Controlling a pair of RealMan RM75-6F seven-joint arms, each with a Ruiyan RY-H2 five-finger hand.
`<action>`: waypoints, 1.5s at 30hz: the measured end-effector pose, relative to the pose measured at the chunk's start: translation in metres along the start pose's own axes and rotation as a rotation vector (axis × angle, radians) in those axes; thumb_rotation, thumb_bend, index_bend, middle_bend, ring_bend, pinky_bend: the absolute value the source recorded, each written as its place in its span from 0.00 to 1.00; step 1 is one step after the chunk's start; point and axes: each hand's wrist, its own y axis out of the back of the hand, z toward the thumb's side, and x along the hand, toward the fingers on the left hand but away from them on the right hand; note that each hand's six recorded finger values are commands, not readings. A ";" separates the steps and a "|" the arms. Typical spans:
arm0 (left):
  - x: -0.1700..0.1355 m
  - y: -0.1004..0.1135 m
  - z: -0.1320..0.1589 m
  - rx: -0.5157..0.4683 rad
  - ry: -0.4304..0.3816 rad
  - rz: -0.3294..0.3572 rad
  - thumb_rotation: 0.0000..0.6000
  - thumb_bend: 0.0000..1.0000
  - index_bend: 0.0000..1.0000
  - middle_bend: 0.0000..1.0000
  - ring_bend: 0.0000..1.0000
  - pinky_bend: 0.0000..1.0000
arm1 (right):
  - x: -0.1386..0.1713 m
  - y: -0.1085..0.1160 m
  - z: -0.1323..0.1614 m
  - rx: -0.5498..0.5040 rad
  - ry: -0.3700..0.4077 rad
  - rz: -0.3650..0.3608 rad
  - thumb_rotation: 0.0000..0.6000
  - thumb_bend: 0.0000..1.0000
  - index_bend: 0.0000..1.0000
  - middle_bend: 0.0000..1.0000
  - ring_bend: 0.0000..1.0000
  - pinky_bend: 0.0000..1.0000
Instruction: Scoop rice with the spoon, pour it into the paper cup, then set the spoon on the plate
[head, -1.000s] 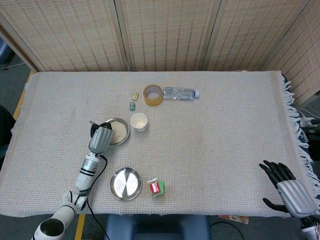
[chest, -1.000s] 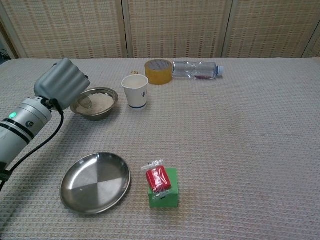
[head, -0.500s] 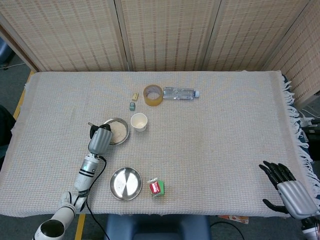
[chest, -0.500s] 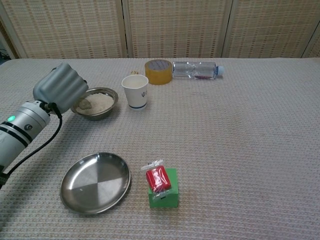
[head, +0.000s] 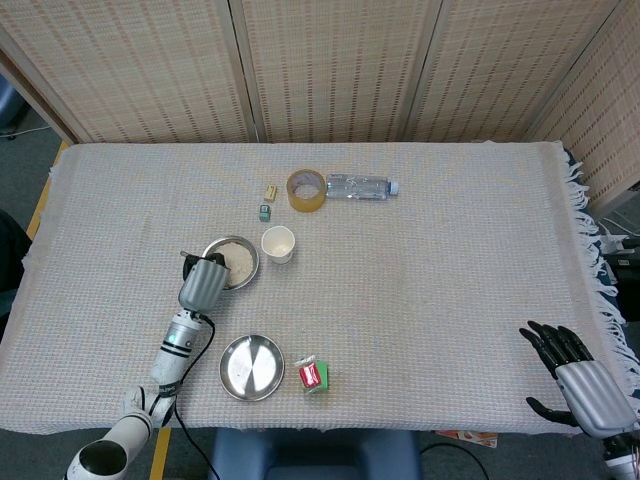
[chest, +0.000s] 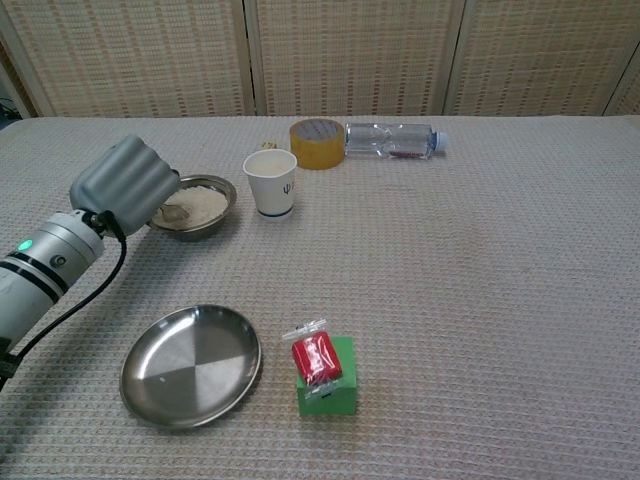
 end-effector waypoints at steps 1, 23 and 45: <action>0.000 -0.001 0.000 -0.020 0.000 -0.008 1.00 0.41 0.69 1.00 1.00 1.00 | 0.000 0.000 0.000 0.000 0.000 0.000 1.00 0.12 0.00 0.00 0.00 0.00; 0.013 -0.014 -0.020 -0.322 0.054 -0.153 1.00 0.41 0.69 1.00 1.00 1.00 | -0.003 -0.004 0.000 0.003 -0.006 0.017 1.00 0.12 0.00 0.00 0.00 0.00; 0.028 0.004 -0.062 -0.532 0.095 -0.277 1.00 0.41 0.71 1.00 1.00 1.00 | -0.005 -0.006 0.000 0.003 -0.005 0.031 1.00 0.12 0.00 0.00 0.00 0.00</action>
